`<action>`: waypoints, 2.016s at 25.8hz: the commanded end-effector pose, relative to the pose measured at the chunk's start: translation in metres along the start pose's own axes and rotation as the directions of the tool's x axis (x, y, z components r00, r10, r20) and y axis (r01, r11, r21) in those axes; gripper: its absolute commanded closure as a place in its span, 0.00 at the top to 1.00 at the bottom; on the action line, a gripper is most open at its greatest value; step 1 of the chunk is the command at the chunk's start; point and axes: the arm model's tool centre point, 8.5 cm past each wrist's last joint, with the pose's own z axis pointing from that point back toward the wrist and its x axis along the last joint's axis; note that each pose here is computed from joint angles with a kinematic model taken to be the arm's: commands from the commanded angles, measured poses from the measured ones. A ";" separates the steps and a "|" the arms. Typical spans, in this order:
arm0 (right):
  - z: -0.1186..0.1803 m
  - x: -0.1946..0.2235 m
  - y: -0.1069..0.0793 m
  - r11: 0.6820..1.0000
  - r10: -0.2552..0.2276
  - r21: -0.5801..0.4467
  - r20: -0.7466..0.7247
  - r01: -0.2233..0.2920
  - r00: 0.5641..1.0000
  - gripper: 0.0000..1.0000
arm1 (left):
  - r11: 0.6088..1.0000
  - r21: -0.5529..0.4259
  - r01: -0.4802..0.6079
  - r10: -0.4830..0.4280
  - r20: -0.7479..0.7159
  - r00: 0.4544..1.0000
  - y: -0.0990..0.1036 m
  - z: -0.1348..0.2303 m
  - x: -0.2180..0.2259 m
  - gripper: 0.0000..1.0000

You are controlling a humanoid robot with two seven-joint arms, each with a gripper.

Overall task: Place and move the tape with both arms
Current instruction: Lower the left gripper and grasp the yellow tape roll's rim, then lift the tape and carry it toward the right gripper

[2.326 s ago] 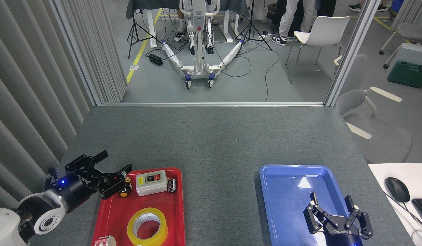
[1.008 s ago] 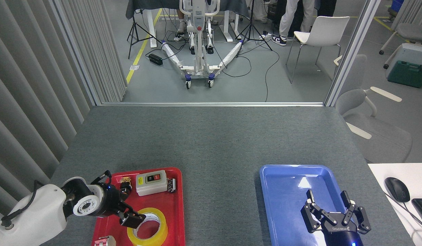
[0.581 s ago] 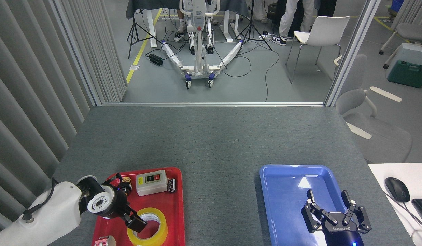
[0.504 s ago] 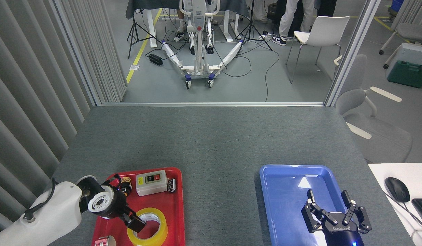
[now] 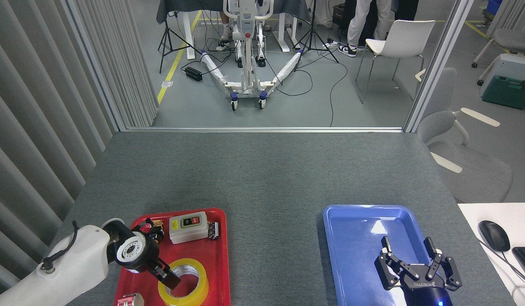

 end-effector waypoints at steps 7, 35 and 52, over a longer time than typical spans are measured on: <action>-0.001 0.000 -0.001 1.000 0.000 -0.002 -0.001 0.000 1.000 1.00 | 0.995 -0.092 -0.035 0.035 -0.009 0.999 -0.003 -0.003 0.004 0.65; -0.004 -0.003 -0.003 1.000 0.005 -0.008 -0.006 -0.005 1.000 1.00 | 0.895 0.428 0.126 -0.286 0.333 0.899 0.069 0.068 0.022 0.00; -0.003 -0.003 -0.001 1.000 -0.016 -0.002 -0.014 0.016 1.000 1.00 | 0.578 0.570 -0.585 -0.262 0.808 0.528 0.108 0.000 0.136 0.00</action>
